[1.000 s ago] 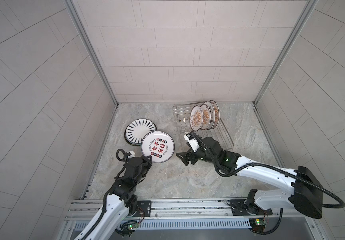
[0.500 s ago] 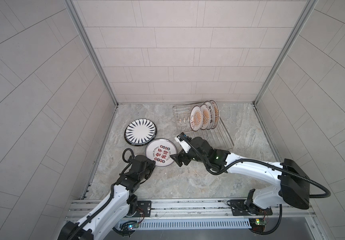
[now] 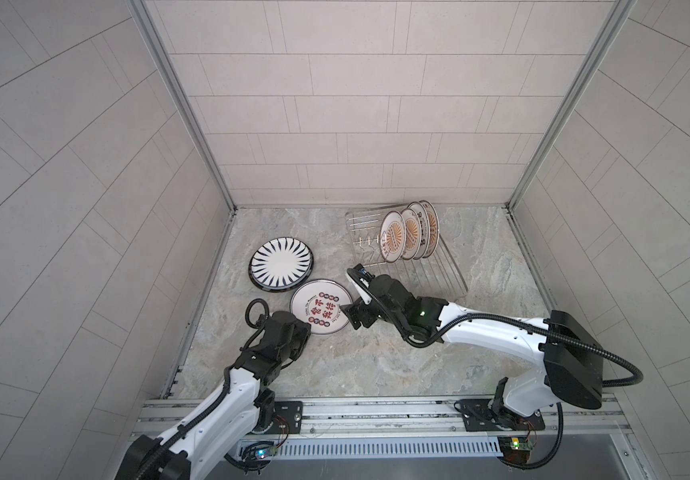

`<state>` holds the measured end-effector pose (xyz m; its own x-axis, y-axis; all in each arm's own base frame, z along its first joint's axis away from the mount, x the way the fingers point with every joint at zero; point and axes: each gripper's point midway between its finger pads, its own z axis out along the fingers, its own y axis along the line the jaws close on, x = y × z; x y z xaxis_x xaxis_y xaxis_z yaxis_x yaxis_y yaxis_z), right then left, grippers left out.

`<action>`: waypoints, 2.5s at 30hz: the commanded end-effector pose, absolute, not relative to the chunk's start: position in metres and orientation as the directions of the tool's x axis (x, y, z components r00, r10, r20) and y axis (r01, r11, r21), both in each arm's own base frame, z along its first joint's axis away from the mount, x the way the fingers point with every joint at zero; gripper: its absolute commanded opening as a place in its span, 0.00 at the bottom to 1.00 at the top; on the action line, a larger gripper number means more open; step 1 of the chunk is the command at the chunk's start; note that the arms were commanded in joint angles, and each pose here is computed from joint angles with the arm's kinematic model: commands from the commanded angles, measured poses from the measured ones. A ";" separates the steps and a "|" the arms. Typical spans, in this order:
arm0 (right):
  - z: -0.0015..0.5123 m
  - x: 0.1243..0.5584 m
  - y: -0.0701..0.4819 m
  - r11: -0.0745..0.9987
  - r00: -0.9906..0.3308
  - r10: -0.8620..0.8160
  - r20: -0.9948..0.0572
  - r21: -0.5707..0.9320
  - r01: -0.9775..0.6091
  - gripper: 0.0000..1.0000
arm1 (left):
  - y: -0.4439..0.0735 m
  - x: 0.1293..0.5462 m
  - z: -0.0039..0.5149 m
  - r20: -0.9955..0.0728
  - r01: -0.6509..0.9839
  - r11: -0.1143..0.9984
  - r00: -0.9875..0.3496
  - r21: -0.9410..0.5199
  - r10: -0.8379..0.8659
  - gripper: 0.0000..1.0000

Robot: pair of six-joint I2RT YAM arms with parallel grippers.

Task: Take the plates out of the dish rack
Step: 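Lower the plate to the table with the left gripper while the right withdraws, then open the left gripper, leaving the plate flat beside the striped plates, then reach the right gripper to the next plate in the rack while the left rises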

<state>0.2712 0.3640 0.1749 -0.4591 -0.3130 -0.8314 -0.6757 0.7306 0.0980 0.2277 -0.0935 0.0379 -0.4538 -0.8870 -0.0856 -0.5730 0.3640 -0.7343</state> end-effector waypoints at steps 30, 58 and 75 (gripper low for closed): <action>0.203 0.268 0.347 0.752 -0.414 -0.210 -0.886 0.124 -0.647 0.93 | -0.056 0.233 0.039 -0.207 -0.609 0.345 -0.286 -0.715 -0.935 0.82; 0.267 0.371 0.158 0.971 -0.402 0.086 -0.912 0.166 -0.170 0.95 | -0.148 0.280 0.196 -0.545 0.169 0.535 -0.469 -0.828 -0.695 1.00; 0.239 0.463 0.125 1.000 -0.539 -0.004 -0.842 -0.015 0.015 0.36 | -0.209 0.264 0.251 -0.714 0.524 0.488 -0.460 -0.698 -0.527 1.00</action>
<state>0.4584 0.1328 0.2436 -0.5098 0.0349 -0.8596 -0.0186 0.9985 0.0516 0.2665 -0.1990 0.2235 -0.5145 -0.5434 -0.6633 0.4309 0.5050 -0.7479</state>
